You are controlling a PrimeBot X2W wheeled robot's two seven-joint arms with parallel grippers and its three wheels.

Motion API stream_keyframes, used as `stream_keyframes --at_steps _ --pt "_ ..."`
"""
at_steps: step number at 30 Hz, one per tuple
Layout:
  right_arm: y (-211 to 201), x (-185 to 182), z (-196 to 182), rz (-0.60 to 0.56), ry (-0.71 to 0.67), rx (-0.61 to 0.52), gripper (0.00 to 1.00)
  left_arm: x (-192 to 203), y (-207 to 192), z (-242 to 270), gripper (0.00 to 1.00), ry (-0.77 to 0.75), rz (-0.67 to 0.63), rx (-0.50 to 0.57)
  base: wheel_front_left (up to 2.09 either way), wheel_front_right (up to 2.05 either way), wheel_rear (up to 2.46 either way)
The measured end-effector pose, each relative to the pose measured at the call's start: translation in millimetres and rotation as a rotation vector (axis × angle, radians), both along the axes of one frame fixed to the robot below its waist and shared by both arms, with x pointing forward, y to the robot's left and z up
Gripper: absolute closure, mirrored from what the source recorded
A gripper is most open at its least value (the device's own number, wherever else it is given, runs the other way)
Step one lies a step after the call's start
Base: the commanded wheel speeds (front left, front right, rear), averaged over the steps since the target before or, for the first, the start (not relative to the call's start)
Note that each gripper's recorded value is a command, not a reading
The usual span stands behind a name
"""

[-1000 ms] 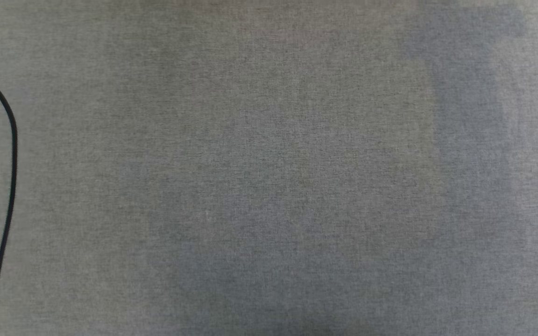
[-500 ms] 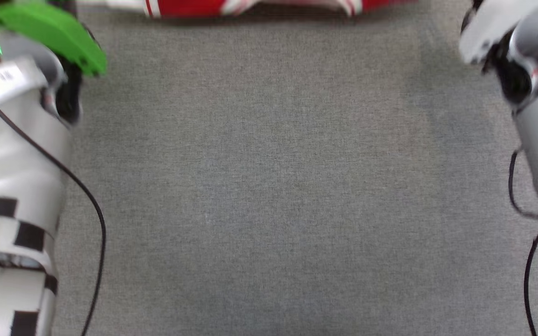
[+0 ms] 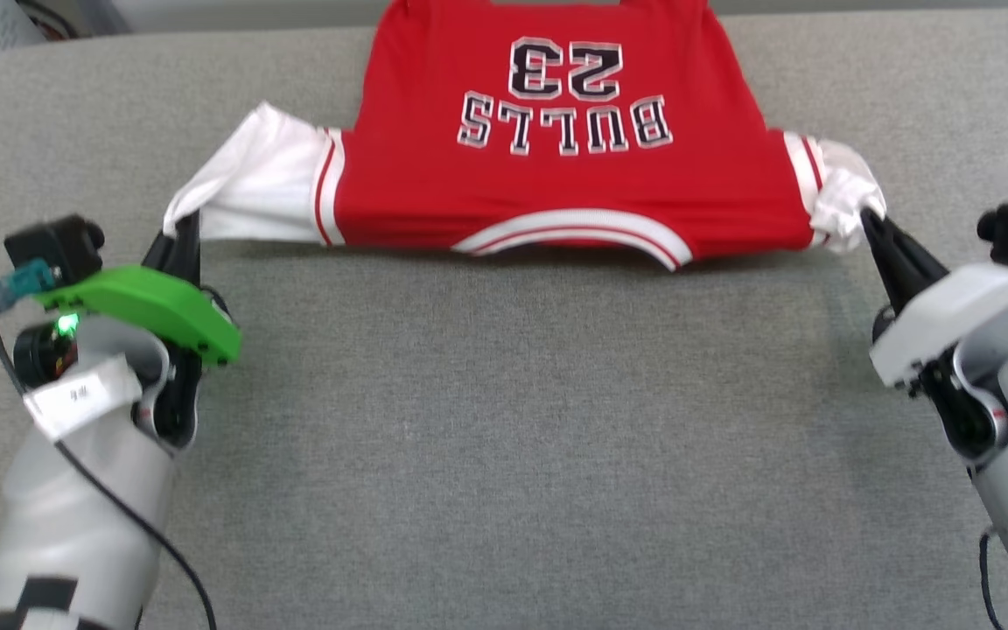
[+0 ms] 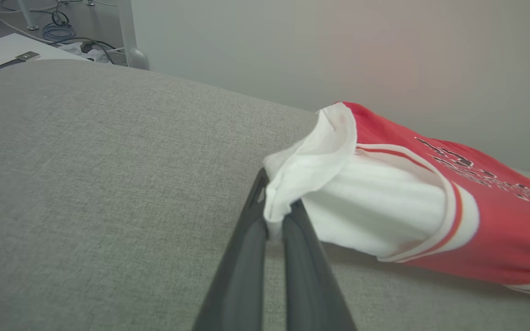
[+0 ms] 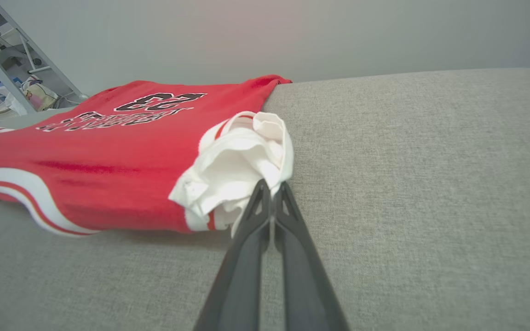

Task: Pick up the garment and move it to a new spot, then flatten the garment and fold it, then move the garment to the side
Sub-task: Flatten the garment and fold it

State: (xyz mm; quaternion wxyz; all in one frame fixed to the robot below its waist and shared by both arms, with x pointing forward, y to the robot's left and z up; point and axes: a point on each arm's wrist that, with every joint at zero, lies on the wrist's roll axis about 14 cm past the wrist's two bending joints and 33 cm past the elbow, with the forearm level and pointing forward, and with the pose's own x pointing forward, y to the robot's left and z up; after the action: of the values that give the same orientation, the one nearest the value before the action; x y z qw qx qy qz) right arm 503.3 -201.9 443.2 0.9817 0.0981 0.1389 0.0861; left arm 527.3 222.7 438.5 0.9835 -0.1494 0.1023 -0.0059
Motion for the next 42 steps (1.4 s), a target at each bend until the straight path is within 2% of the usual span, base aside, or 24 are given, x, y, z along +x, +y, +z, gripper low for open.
stream_keyframes --at_steps 9,18,25,29,31,32,33,37,42 --pt "-12.1 -73.9 1.3 -0.02 0.022 -0.005 1.0 -80.3 -0.3 -0.5 1.0 -0.014 0.025 0.025 0.0 0.0 0.0" --pt "-5.9 -152.6 -12.8 -0.06 0.169 -0.018 1.0 -160.9 5.3 -8.6 1.0 0.072 0.078 0.044 0.0 0.0 0.0" --pt "6.9 -195.8 -39.4 -0.079 0.335 0.015 1.0 -193.2 7.8 -16.6 1.0 0.148 0.105 0.05 0.0 0.0 0.0" --pt "10.9 -206.4 -50.1 -0.072 0.394 0.021 1.0 -199.1 4.2 -18.2 1.0 0.165 0.102 0.042 0.0 0.0 0.0" --pt "12.0 -204.7 -50.7 -0.066 0.393 0.018 0.6 -197.8 0.8 -16.9 1.0 0.162 0.094 0.04 0.0 0.0 0.0" --pt "13.0 -203.0 -50.9 -0.058 0.389 0.012 0.09 -197.3 -1.5 -16.7 1.0 0.16 0.087 0.04 0.0 0.0 0.0" --pt "13.3 -200.0 -50.0 -0.054 0.381 0.01 0.0 -196.9 -3.3 -16.4 1.0 0.158 0.083 0.036 0.0 0.0 0.0" --pt "12.1 -169.5 -31.0 -0.05 0.269 0.0 0.0 -193.6 -9.7 -8.7 1.0 0.121 0.073 0.048 0.0 0.0 0.0" --pt "5.7 -111.8 0.6 -0.056 0.123 -0.011 0.0 -182.3 -16.7 4.0 1.0 0.061 0.059 0.066 0.0 0.0 0.0"
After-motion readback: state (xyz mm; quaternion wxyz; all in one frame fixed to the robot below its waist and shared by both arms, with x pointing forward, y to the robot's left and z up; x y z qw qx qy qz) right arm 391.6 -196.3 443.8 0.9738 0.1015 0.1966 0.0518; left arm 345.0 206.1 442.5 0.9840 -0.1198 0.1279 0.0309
